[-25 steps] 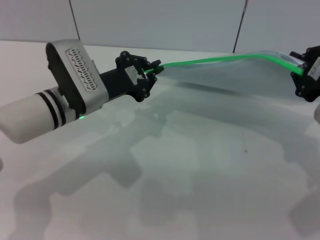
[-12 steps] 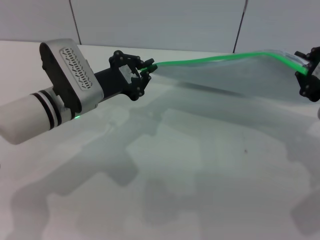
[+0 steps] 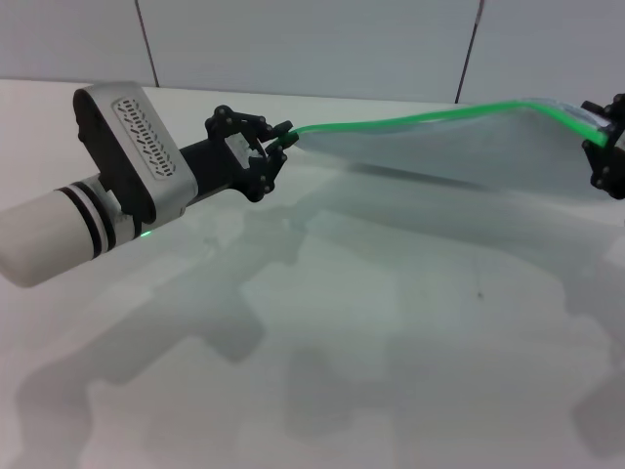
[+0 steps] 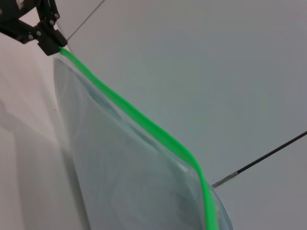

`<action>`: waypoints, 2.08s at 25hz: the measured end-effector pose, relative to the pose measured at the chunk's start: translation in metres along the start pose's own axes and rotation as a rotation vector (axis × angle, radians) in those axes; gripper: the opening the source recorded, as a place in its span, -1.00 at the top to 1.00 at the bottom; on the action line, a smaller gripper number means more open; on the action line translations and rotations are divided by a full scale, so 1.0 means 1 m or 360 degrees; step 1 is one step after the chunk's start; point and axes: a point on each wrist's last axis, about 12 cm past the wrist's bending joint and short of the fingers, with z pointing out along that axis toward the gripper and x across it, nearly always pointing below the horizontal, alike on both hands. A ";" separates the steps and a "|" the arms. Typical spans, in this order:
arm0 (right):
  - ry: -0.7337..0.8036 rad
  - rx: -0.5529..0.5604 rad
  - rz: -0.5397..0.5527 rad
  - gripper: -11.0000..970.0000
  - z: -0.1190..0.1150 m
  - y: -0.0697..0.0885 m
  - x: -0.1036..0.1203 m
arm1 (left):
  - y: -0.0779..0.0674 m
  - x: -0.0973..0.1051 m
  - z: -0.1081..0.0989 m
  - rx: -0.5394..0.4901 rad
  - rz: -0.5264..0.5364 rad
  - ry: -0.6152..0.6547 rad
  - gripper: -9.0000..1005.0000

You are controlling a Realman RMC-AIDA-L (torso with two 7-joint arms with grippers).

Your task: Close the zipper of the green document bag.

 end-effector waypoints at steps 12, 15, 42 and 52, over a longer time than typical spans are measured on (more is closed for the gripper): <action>-0.0001 -0.0007 -0.0010 0.86 0.001 0.001 0.000 | 0.000 -0.002 0.002 -0.0003 -0.0002 -0.0008 0.83; 0.0000 -0.0013 -0.0024 0.87 0.002 0.001 0.000 | 0.001 -0.003 0.003 -0.0002 0.0002 -0.0013 0.83; -0.0325 0.0747 0.0573 -0.19 0.013 0.003 0.004 | 0.016 -0.011 -0.021 -0.0460 -0.0503 -0.0401 -0.26; -0.0580 0.0977 0.1044 -0.18 0.050 0.042 0.033 | 0.006 0.009 -0.046 -0.0669 -0.0735 -0.0473 -0.23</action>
